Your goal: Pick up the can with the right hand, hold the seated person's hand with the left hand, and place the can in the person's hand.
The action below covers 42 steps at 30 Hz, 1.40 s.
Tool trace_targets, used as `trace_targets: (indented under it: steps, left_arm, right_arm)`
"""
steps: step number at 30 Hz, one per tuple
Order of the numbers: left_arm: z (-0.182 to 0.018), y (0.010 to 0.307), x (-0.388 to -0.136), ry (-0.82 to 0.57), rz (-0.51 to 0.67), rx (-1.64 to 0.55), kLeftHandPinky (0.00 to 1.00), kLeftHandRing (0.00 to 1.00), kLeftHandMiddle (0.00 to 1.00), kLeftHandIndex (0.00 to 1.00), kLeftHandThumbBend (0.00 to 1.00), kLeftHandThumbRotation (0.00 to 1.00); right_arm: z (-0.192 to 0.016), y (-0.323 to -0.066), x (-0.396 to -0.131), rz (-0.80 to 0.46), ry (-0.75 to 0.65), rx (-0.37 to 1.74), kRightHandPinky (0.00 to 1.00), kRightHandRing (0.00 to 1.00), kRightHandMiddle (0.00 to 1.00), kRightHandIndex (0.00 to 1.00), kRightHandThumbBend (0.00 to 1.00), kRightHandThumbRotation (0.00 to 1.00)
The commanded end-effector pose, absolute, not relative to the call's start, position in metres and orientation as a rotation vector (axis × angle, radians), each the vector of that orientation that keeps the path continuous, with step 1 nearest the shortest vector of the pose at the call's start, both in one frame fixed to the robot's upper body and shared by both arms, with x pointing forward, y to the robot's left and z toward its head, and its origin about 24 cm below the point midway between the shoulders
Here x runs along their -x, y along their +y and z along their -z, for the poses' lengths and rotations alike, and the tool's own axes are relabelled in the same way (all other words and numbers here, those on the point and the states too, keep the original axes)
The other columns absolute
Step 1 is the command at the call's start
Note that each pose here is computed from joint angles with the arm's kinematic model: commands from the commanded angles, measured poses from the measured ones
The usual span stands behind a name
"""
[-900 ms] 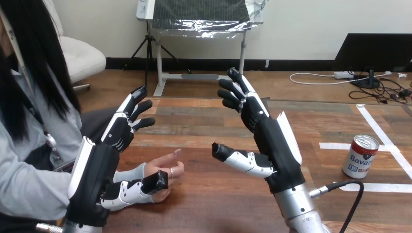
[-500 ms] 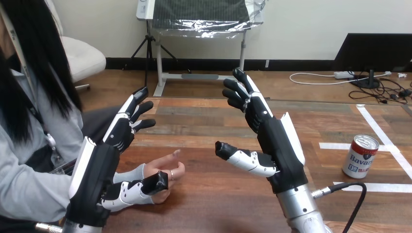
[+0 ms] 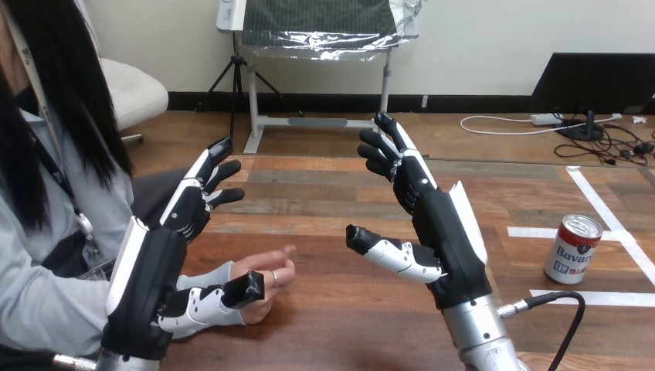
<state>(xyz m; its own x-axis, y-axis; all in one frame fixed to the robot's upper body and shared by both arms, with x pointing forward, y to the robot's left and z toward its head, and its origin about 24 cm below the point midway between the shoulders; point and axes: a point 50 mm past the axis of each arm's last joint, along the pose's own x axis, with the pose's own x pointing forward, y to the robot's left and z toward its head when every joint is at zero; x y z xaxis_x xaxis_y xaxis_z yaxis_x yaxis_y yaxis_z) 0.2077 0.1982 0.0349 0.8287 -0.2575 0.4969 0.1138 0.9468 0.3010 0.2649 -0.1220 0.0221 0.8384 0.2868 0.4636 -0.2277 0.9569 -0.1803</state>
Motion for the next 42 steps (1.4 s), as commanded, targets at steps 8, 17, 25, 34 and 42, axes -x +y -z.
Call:
trace_targets:
  steps: [8, 17, 25, 34, 42]
  left_arm:
    - [-0.05, 0.198, -0.223, -0.64, 0.213, -0.268, 0.82, 0.92, 0.96, 0.94, 1.0, 0.7]
    - [-0.05, 0.198, -0.225, -0.633, 0.231, -0.265, 0.83, 0.92, 0.96, 0.94, 1.0, 0.71]
    - [-0.051, 0.196, -0.23, -0.631, 0.254, -0.253, 0.84, 0.92, 0.96, 0.95, 1.0, 0.7]
    - [-0.053, 0.192, -0.238, -0.642, 0.292, -0.233, 0.86, 0.94, 0.97, 0.96, 1.0, 0.67]
    - [-0.055, 0.188, -0.245, -0.648, 0.327, -0.203, 0.88, 0.96, 0.99, 0.97, 1.0, 0.65]
  right_arm:
    - [-0.038, -0.128, -0.276, -0.24, -0.577, 0.13, 0.88, 0.87, 0.9, 0.96, 1.0, 0.58]
    - [-0.037, -0.129, -0.274, -0.221, -0.579, 0.131, 0.87, 0.86, 0.89, 0.96, 1.0, 0.58]
    - [-0.038, -0.133, -0.272, -0.199, -0.589, 0.128, 0.86, 0.86, 0.88, 0.95, 1.0, 0.56]
    - [-0.04, -0.141, -0.268, -0.158, -0.611, 0.147, 0.86, 0.86, 0.88, 0.94, 1.0, 0.54]
    - [-0.046, -0.154, -0.267, -0.092, -0.649, 0.174, 0.83, 0.85, 0.87, 0.92, 1.0, 0.52]
